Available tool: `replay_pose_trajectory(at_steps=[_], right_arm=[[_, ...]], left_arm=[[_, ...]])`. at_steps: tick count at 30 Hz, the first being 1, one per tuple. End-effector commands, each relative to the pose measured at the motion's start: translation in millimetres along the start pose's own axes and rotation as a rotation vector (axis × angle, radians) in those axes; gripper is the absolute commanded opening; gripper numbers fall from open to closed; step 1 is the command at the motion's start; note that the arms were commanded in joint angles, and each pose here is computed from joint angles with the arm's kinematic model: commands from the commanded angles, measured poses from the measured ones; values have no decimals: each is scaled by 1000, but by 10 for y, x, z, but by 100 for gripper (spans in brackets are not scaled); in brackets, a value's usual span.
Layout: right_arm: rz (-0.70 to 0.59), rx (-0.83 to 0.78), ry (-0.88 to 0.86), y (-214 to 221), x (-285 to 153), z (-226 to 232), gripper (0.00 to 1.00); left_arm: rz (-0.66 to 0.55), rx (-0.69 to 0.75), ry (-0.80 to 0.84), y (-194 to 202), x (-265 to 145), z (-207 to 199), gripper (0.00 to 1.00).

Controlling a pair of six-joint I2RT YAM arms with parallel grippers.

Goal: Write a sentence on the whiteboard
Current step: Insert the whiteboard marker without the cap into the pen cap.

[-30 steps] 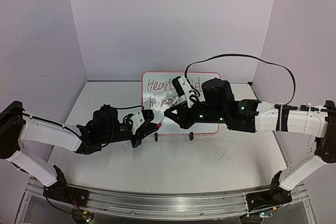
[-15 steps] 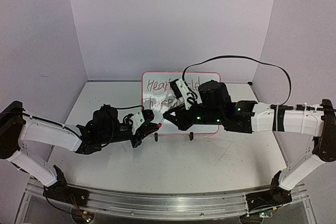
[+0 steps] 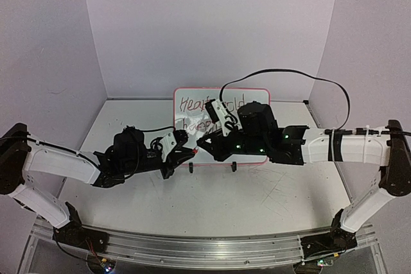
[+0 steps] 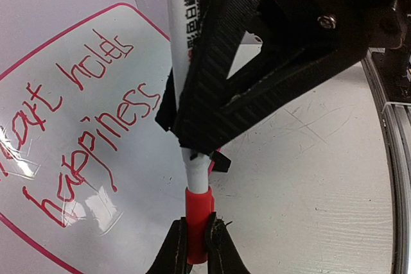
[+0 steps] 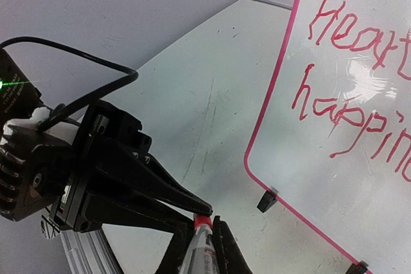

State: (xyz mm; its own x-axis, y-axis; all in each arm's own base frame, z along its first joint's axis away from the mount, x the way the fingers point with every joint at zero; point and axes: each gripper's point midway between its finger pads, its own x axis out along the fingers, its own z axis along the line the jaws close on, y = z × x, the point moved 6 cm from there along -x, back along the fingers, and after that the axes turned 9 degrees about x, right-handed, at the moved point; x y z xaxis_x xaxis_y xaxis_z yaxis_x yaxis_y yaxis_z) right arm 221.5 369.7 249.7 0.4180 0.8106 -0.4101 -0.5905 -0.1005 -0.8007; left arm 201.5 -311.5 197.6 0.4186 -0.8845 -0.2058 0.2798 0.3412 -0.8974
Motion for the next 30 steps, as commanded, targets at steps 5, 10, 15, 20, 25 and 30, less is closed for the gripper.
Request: replay_pose_trajectory(at_steps=[5, 10, 15, 20, 25, 30], right_arm=[[-72, 14, 55, 80, 141, 2, 0], [-51, 42, 69, 222, 259, -13, 0], [-62, 94, 80, 297, 267, -50, 0], [43, 11, 16, 396, 335, 28, 0], [172, -40, -79, 538, 363, 55, 0], [186, -51, -156, 518, 358, 121, 0]], left_arm=[[-131, -87, -104, -453, -10, 282, 0], [-158, -83, -115, -562, -32, 328, 0], [-177, -84, -130, -627, -86, 353, 0], [-190, -29, -125, -670, -162, 311, 0], [-211, 45, -87, -677, -276, 216, 0], [-228, 54, -89, -728, -334, 203, 0]])
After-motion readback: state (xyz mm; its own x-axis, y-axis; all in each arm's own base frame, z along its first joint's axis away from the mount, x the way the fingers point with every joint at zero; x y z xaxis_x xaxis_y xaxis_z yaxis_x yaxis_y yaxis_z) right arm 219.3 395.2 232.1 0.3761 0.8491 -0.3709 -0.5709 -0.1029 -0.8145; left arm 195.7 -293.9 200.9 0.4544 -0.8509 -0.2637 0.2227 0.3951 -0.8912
